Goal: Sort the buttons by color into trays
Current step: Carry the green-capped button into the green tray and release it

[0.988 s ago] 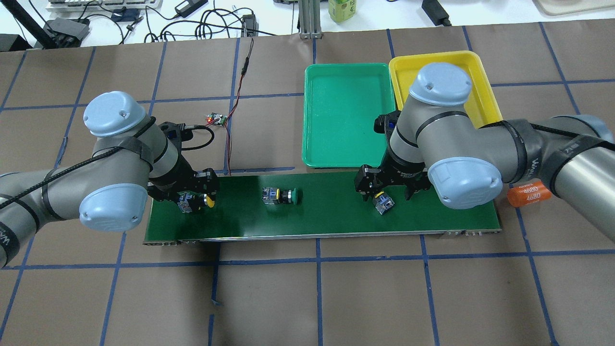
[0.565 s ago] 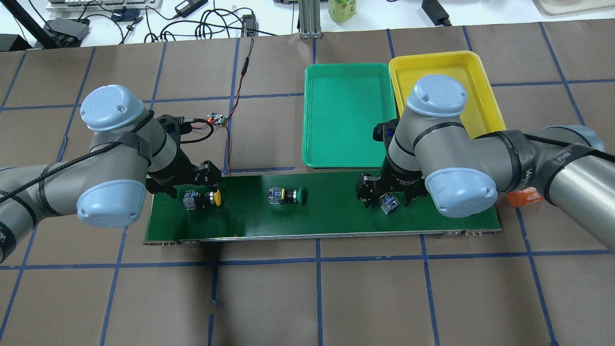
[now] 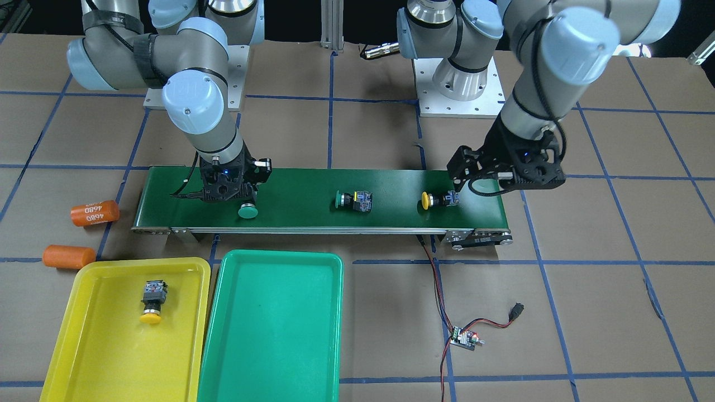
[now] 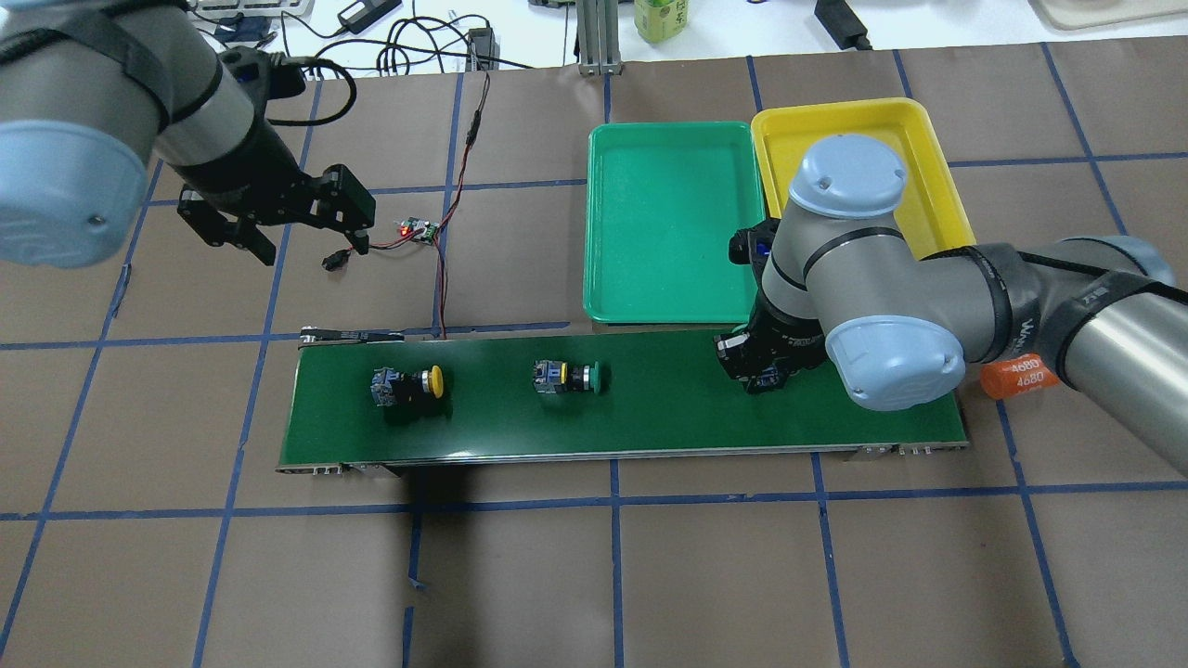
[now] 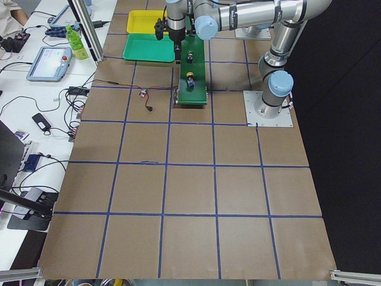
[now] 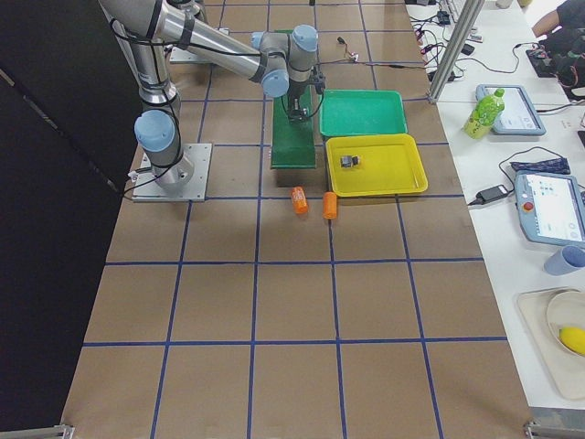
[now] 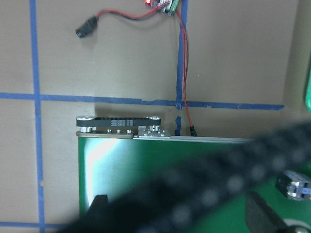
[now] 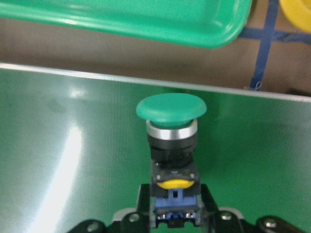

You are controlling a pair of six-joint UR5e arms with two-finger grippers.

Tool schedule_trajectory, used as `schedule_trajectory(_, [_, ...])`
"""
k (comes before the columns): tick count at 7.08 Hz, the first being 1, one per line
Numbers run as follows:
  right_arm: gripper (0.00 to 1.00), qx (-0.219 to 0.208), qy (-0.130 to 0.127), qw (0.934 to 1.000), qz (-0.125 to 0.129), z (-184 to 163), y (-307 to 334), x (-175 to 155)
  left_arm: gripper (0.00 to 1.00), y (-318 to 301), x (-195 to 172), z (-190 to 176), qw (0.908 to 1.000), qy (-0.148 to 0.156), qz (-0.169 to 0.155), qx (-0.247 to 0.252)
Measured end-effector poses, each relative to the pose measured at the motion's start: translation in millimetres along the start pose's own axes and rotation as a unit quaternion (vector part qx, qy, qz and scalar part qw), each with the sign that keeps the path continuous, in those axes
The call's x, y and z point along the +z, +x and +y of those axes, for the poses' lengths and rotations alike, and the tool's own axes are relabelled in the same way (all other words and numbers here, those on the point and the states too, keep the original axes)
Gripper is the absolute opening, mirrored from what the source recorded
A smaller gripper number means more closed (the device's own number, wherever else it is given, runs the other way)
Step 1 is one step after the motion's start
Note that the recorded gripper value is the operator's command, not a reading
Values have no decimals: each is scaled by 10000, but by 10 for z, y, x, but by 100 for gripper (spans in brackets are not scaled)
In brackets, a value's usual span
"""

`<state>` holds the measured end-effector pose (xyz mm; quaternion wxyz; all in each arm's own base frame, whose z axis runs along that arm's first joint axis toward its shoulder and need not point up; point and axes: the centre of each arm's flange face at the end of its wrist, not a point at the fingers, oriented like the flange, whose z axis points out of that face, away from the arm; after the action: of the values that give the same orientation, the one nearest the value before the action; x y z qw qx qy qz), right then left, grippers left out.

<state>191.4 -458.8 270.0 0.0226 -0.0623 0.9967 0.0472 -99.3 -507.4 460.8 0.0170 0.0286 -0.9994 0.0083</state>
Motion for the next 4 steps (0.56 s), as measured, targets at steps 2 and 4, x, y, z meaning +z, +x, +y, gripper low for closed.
schedule_trajectory(2, [0,-8,581,9983,-4,-417,-20,-535,100,27,-519,88,9999,123,0,109])
schedule_trajectory(4, [9,20,717,9974,-56,-1100,-24,-562,100,29,-528,108,9998,72,24,165])
